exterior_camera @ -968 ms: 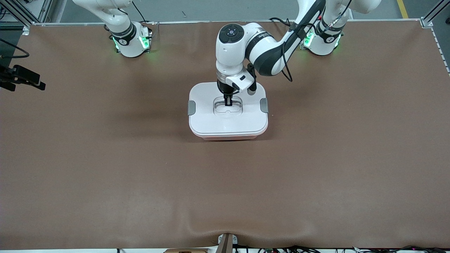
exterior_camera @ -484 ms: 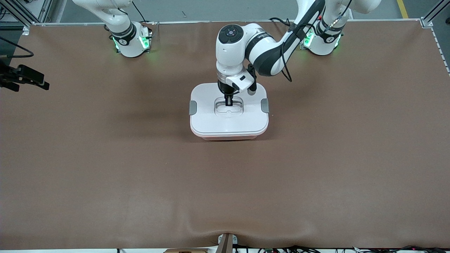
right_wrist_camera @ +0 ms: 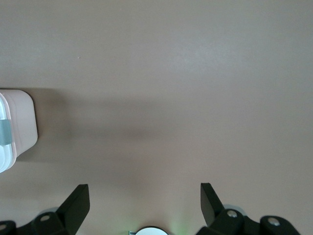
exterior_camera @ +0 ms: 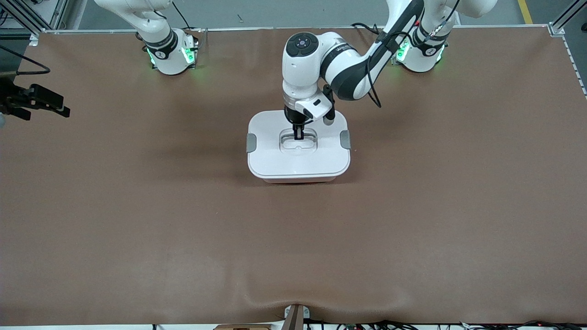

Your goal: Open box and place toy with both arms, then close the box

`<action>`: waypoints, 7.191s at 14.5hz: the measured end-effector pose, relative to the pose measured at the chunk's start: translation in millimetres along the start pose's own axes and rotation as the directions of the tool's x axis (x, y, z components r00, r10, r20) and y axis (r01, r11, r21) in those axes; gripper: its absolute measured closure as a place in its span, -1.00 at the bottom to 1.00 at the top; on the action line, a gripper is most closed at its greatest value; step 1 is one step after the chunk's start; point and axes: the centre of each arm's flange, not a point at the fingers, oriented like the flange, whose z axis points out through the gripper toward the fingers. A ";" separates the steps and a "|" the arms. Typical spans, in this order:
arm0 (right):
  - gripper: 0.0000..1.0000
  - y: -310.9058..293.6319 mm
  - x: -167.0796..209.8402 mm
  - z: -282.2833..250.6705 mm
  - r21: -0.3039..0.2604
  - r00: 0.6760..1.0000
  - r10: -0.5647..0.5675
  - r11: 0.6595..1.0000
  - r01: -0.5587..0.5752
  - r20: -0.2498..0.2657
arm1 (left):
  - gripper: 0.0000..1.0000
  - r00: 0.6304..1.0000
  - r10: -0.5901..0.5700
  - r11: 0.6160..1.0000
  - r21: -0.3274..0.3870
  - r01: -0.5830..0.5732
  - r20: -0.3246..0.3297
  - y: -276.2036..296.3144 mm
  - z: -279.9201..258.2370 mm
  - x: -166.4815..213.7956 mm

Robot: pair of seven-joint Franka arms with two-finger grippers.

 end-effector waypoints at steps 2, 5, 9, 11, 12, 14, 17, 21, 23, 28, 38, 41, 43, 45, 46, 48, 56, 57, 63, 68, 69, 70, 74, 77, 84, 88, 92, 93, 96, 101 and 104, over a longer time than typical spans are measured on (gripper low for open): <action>-1.00 -9.5 1.6 0.6 -0.001 1.000 -0.018 1.000 0.018 -0.001 | 0.86 1.000 -0.007 1.000 -0.001 0.007 0.003 -1.2 1.4 -1.4; -1.00 -24.6 4.4 1.6 -0.004 0.999 -0.046 0.999 0.045 -0.008 | 0.86 1.000 -0.005 1.000 0.002 0.005 -0.001 -2.0 6.2 -1.5; -1.00 -30.2 5.1 2.3 -0.005 0.998 -0.056 0.998 0.056 -0.007 | 0.86 1.000 0.000 1.000 -0.003 0.000 -0.009 -1.0 8.5 0.4; -1.00 -30.0 5.3 3.0 -0.005 0.998 -0.055 0.998 0.055 -0.005 | 0.86 1.000 0.000 1.000 -0.001 0.000 -0.011 -1.3 10.5 0.6; -1.00 -29.9 5.4 3.6 -0.005 0.998 -0.055 0.998 0.055 -0.004 | 0.86 1.000 0.001 1.000 -0.001 -0.001 -0.012 -1.5 10.8 0.5; -1.00 -29.9 5.8 4.7 -0.004 0.998 -0.055 0.998 0.055 -0.002 | 0.86 1.000 0.005 1.000 -0.003 -0.005 -0.014 -2.5 11.3 0.3; -1.00 -33.6 7.1 7.2 -0.005 0.998 -0.062 0.998 0.062 0.003 | 0.86 1.000 0.016 1.000 -0.011 -0.016 -0.017 -3.4 11.6 -0.2; -1.00 -37.6 8.4 9.1 -0.005 0.998 -0.069 0.998 0.069 0.007 | 0.79 1.000 0.024 1.000 -0.017 -0.024 -0.020 -3.2 11.3 -0.5; -1.00 -37.4 8.3 9.1 -0.005 0.998 -0.069 0.998 0.069 0.008 | 0.51 1.000 0.023 0.999 -0.026 -0.024 -0.011 0.5 3.9 -3.6; -1.00 -37.4 8.2 9.3 -0.005 0.998 -0.069 0.998 0.069 0.009 | -0.48 1.000 0.004 0.999 -0.050 -0.005 -0.028 28.9 -50.0 -6.7; -1.00 -37.4 8.3 9.8 -0.005 0.998 -0.069 0.998 0.069 0.011 | -1.00 0.927 0.347 0.938 0.035 -0.346 -0.139 114.1 -99.1 86.0; -1.00 -37.5 8.3 9.9 -0.005 0.998 -0.069 0.998 0.069 0.011 | -1.00 0.891 0.434 0.901 0.081 -0.427 -0.135 144.3 -110.1 127.8; -1.00 -37.6 8.3 9.9 -0.005 0.998 -0.069 0.998 0.069 0.011 | -1.00 0.855 0.505 0.863 0.100 -0.495 -0.119 165.8 -120.2 158.0; -1.00 -37.6 8.3 9.9 -0.005 0.998 -0.069 0.998 0.069 0.011 | -1.00 0.810 0.575 0.817 0.119 -0.564 -0.111 183.1 -131.5 186.7; -1.00 -37.7 8.3 9.9 -0.005 0.998 -0.069 0.998 0.070 0.011 | -1.00 0.791 0.602 0.798 0.124 -0.590 -0.109 190.0 -137.2 198.4; -1.00 -37.7 8.3 9.9 -0.005 0.998 -0.070 0.998 0.070 0.011 | -1.00 0.754 0.648 0.761 0.129 -0.636 -0.104 201.8 -145.5 218.5; -1.00 -37.8 8.4 10.1 -0.005 0.997 -0.070 0.998 0.070 0.012 | -1.00 0.675 0.732 0.681 0.141 -0.719 -0.095 232.0 -155.2 277.9; -1.00 -37.9 8.4 10.1 -0.005 0.997 -0.070 0.998 0.070 0.012 | -1.00 0.668 0.739 0.674 0.143 -0.725 -0.093 234.0 -155.3 283.1; -1.00 -37.9 8.4 10.1 -0.005 0.997 -0.070 0.998 0.070 0.012 | -1.00 0.601 0.795 0.606 0.159 -0.780 -0.081 247.9 -157.3 321.5; -1.00 -37.9 8.4 10.1 -0.005 0.997 -0.070 0.998 0.070 0.012 | -1.00 0.562 0.825 0.564 0.132 -0.815 -0.057 259.4 -173.0 360.7; -1.00 -37.9 8.4 10.1 -0.005 0.997 -0.070 0.998 0.070 0.012 | -1.00 0.547 0.835 0.550 0.123 -0.826 -0.063 258.6 -182.3 361.9; -1.00 -37.9 8.4 10.2 -0.005 0.997 -0.070 0.998 0.070 0.012 | -1.00 0.537 0.841 0.541 0.117 -0.833 -0.063 256.0 -192.0 362.6; -1.00 -37.9 8.4 10.2 -0.005 0.997 -0.070 0.998 0.070 0.013 | -1.00 0.496 0.868 0.495 0.112 -0.862 -0.015 242.8 -228.3 386.5; -1.00 -37.9 8.3 10.3 -0.005 0.997 -0.070 0.998 0.070 0.013 | -1.00 0.449 0.894 0.446 0.102 -0.889 0.008 235.7 -255.5 422.3; -1.00 -37.9 8.3 10.3 -0.005 0.997 -0.070 0.998 0.070 0.013 | -1.00 0.286 0.958 0.282 0.084 -0.956 0.033 208.3 -306.3 439.3; -1.00 -37.9 8.3 10.3 -0.005 0.997 -0.070 0.998 0.070 0.013 | -1.00 0.260 0.960 0.253 0.072 -0.965 0.102 191.5 -318.3 448.3; -1.00 -37.9 8.3 10.3 -0.005 0.997 -0.070 0.998 0.070 0.013 | -1.00 0.198 0.971 0.189 0.074 -0.979 0.137 177.6 -325.9 450.5; -1.00 -37.9 8.3 10.3 -0.005 0.997 -0.070 0.998 0.070 0.013 | -1.00 0.179 0.974 0.170 0.071 -0.983 0.137 176.1 -327.7 452.0; -1.00 -37.9 8.3 10.3 -0.005 0.997 -0.070 0.998 0.070 0.013 | -1.00 0.128 0.981 0.120 0.064 -0.991 0.144 173.3 -330.7 466.5; -1.00 -37.9 8.3 10.3 -0.005 0.997 -0.070 0.998 0.070 0.013 | -1.00 0.123 0.980 0.114 0.063 -0.991 0.155 161.9 -331.8 474.0; -1.00 -37.9 8.3 10.3 -0.005 0.997 -0.070 0.998 0.070 0.013 | -1.00 0.115 0.981 0.106 0.069 -0.992 0.155 160.3 -332.2 474.8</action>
